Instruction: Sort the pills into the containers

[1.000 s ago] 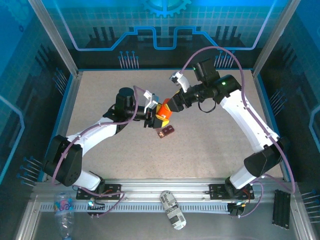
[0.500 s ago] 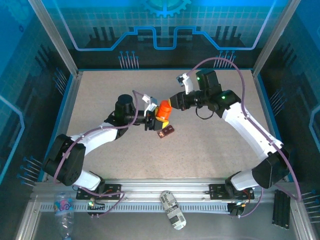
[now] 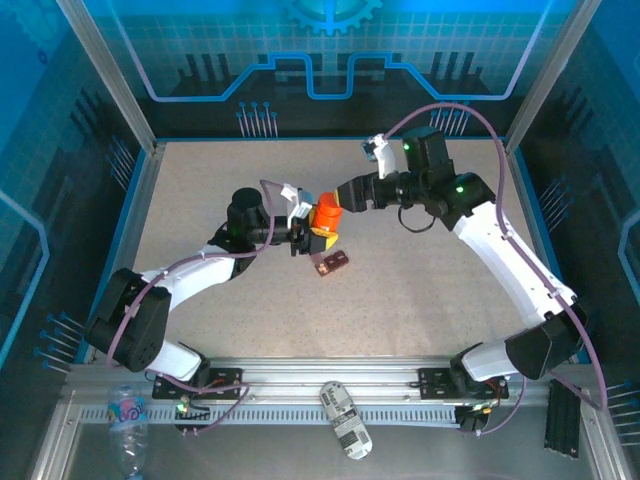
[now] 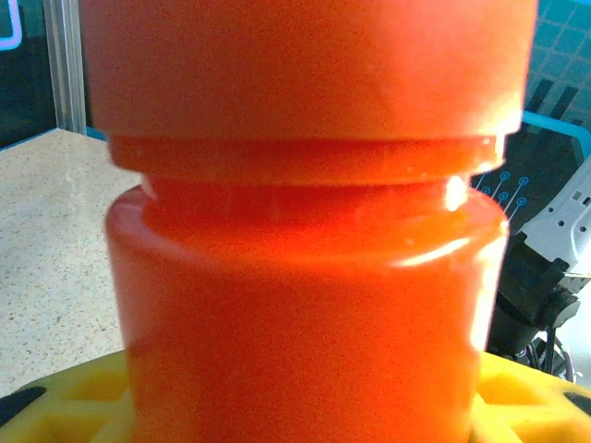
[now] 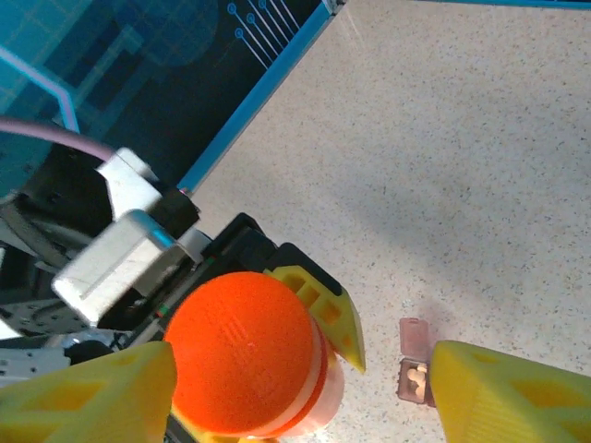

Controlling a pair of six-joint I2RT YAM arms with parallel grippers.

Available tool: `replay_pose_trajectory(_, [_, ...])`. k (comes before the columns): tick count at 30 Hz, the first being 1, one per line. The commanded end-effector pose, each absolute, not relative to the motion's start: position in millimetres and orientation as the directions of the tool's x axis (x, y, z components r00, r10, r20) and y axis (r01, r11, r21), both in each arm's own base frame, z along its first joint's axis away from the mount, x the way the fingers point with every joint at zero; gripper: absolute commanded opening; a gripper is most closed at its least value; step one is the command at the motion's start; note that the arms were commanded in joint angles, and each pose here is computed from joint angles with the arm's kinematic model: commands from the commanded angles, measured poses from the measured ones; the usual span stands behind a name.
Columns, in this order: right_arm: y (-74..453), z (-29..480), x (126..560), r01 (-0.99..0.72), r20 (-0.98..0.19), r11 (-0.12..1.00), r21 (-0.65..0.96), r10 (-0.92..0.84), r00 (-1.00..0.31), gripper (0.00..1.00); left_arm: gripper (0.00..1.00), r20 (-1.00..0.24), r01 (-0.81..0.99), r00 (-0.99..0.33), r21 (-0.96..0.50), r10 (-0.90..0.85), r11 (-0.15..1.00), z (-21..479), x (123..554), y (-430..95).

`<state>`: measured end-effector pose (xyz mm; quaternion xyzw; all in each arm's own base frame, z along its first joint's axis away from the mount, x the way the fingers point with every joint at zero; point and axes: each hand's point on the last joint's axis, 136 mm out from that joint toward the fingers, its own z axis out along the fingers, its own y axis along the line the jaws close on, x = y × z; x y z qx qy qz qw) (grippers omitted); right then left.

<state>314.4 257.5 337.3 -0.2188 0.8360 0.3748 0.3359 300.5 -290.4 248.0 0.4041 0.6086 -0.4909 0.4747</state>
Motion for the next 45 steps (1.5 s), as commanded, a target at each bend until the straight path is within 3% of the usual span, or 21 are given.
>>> replay_pose_trajectory(1, [255.2, 354.6, 300.7, -0.694, -0.749, 0.577, 0.431, -0.201, -0.632, 0.81, 0.00, -0.990, 0.980, -0.141, -0.137, 0.013, 0.144, 273.7, 297.2, -292.0])
replay_pose_trajectory(10, [271.0, 339.4, 299.9, -0.767, -0.718, 0.510, 0.390, -0.353, -0.600, 0.85, 0.00, -0.987, 0.984, -0.157, -0.155, 0.026, 0.084, 277.9, 292.7, -295.9])
replay_pose_trajectory(29, [290.5, 337.7, 294.9, -0.790, -0.716, 0.462, 0.403, -0.379, -0.587, 0.82, 0.00, -0.985, 0.983, -0.171, -0.169, 0.031, 0.066, 276.1, 291.9, -297.1])
replay_pose_trajectory(38, [291.1, 327.6, 295.0, -0.780, -0.695, 0.467, 0.416, -0.390, -0.605, 0.74, 0.00, -0.985, 0.983, -0.171, -0.169, 0.030, 0.066, 277.1, 293.2, -297.7])
replay_pose_trajectory(45, [291.1, 320.9, 294.8, -0.770, -0.685, 0.475, 0.425, -0.387, -0.617, 0.61, 0.00, -0.986, 0.985, -0.162, -0.160, 0.025, 0.068, 281.0, 293.5, -297.4])
